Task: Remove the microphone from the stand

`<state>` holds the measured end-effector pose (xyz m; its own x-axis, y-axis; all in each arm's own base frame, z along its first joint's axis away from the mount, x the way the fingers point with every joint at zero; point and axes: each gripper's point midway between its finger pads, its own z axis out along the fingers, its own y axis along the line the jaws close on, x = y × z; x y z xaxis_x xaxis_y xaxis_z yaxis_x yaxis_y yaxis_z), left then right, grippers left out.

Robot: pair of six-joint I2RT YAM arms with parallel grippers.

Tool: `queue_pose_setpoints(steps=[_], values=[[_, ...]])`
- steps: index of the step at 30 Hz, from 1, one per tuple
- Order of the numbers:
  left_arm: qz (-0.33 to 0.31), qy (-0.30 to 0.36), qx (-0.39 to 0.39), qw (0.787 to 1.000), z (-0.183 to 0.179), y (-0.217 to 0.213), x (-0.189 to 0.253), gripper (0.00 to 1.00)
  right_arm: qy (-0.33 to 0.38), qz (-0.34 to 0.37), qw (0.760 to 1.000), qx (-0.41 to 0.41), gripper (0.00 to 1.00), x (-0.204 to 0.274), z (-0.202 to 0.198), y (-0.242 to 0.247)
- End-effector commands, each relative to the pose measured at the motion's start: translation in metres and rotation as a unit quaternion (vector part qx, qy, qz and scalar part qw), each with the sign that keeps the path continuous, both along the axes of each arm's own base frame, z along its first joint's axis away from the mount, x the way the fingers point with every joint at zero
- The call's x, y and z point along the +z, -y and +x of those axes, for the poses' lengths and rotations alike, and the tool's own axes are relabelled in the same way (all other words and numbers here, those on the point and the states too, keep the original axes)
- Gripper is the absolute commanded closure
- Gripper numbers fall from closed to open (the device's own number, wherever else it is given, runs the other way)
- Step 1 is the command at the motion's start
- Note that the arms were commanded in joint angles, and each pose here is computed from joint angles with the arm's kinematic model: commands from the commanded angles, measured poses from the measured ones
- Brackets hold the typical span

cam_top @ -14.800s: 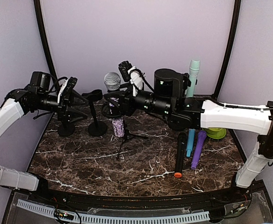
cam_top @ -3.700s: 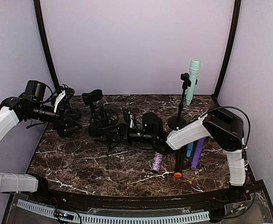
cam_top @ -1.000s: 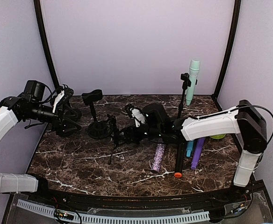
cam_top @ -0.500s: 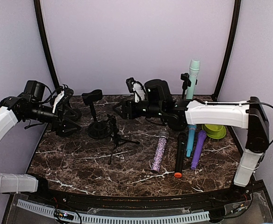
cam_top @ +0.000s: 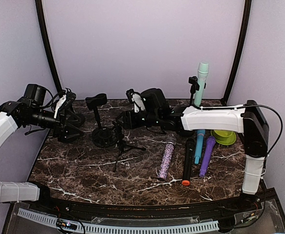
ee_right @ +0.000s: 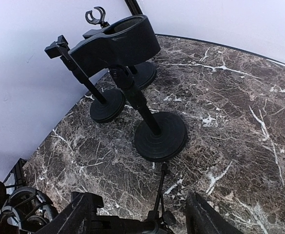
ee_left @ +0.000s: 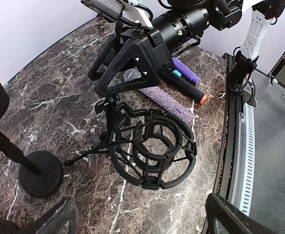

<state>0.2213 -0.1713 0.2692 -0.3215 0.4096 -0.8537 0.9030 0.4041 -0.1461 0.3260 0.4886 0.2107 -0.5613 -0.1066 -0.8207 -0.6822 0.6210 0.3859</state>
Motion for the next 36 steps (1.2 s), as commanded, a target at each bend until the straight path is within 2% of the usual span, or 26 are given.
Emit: queue_pose_setpoints(steps=[1,3,7,10,17,22,26,29,32,36], values=[[-0.008,0.004,-0.001,1.000,-0.002,0.000,0.006,0.07,0.009,-0.016,1.000,-0.020,0.32,-0.003,0.002,0.014],[-0.008,0.002,0.001,1.000,-0.002,0.000,0.006,0.07,0.025,0.002,0.999,-0.021,0.24,0.011,0.000,0.018],[-0.003,-0.002,0.007,1.000,0.000,-0.001,0.004,0.07,0.063,0.042,0.997,-0.023,0.19,0.035,-0.007,0.032],[-0.003,-0.005,0.008,1.000,0.002,-0.001,0.003,0.07,0.066,0.029,0.997,-0.013,0.19,0.024,-0.013,0.038],[-0.007,-0.004,0.010,1.000,0.004,0.000,0.010,0.07,0.086,-0.049,0.994,0.044,0.24,-0.049,-0.041,0.050],[-0.007,-0.007,0.009,1.000,0.003,0.000,0.010,0.07,0.140,-0.056,0.984,0.098,0.24,-0.057,-0.063,0.033],[-0.006,-0.011,0.010,1.000,0.004,0.000,0.009,0.08,0.167,-0.054,0.977,0.120,0.25,-0.053,-0.063,0.009],[-0.007,-0.012,0.010,1.000,0.005,0.000,0.011,0.08,0.184,-0.057,0.977,0.097,0.30,-0.053,-0.047,-0.005],[-0.010,-0.011,0.011,1.000,0.005,0.000,0.017,0.08,0.200,-0.056,0.977,0.052,0.44,-0.058,-0.030,-0.011],[-0.009,-0.008,0.009,1.000,0.003,0.000,0.020,0.08,0.212,-0.038,0.975,0.048,0.46,-0.063,-0.033,-0.021]])
